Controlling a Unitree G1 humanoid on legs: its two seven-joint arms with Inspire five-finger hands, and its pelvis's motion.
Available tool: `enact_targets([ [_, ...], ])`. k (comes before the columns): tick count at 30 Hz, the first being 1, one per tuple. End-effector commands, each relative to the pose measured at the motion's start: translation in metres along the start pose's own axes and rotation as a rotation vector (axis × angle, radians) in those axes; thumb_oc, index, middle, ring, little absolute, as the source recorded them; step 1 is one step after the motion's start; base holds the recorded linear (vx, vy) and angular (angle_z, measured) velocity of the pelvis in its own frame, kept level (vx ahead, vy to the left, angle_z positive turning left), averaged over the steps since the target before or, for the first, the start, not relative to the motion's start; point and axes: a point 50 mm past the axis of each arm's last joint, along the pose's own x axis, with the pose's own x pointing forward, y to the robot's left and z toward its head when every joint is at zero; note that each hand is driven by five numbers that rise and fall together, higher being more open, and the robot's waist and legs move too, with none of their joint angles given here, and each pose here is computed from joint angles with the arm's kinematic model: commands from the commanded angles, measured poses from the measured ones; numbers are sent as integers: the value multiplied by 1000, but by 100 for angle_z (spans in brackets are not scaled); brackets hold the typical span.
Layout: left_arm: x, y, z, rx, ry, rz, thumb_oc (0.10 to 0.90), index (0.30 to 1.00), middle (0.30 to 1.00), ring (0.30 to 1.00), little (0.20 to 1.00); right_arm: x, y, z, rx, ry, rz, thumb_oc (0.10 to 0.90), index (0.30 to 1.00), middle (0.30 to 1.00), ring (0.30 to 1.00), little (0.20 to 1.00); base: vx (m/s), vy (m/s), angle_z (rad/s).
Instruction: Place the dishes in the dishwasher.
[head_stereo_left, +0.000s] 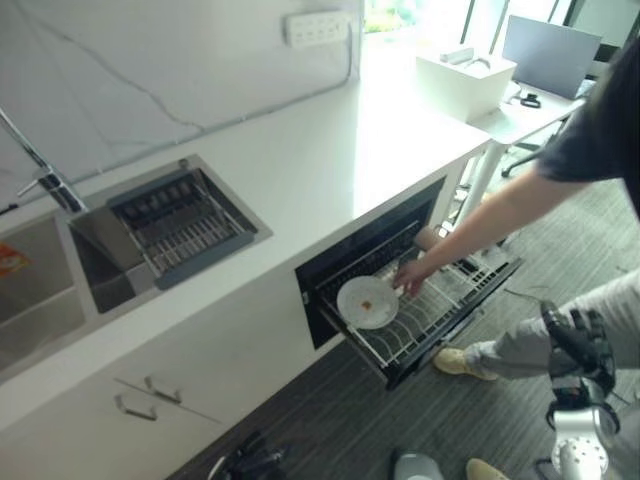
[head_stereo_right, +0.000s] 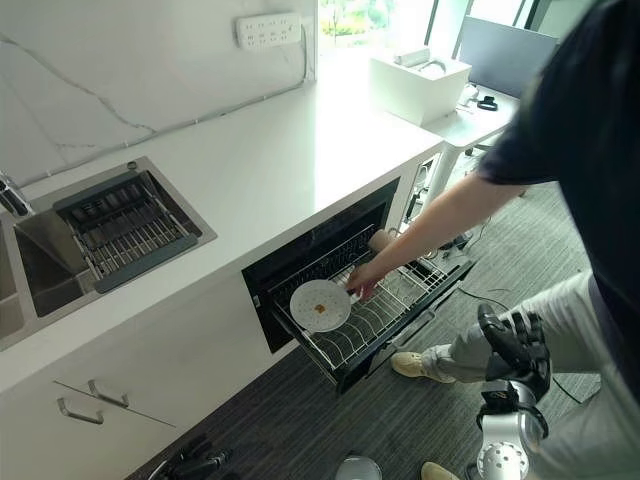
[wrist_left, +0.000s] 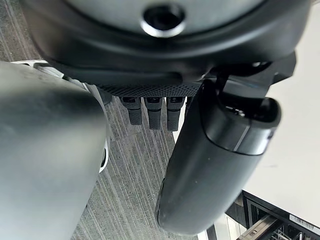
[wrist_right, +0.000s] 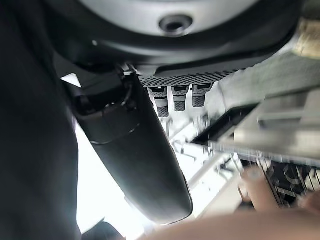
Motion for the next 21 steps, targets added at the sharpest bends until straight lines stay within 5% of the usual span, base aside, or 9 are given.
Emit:
enact_targets([
  [1, 2, 4, 22, 56, -93, -25, 800, 900, 900, 900, 900, 14, 35, 34, 191, -126, 91, 800, 900, 900, 900, 900, 9, -31, 2],
  [10, 0, 12, 13, 71, -35, -6, 800, 900, 900, 900, 900, 19, 5, 7, 268, -2, -41, 800, 900, 900, 900, 900, 7, -34, 18],
  [15, -1, 12, 12, 62, -36, 0, 800, 900, 900, 900, 900, 18, 21, 11, 211, -21, 35, 800, 900, 900, 900, 900, 16, -2, 10],
  [21, -2, 8, 8, 25, -42, 20, 800, 900, 900, 900, 900, 0, 74, 49, 90, -280, 230, 800, 900, 900, 900, 900, 20, 19, 7],
])
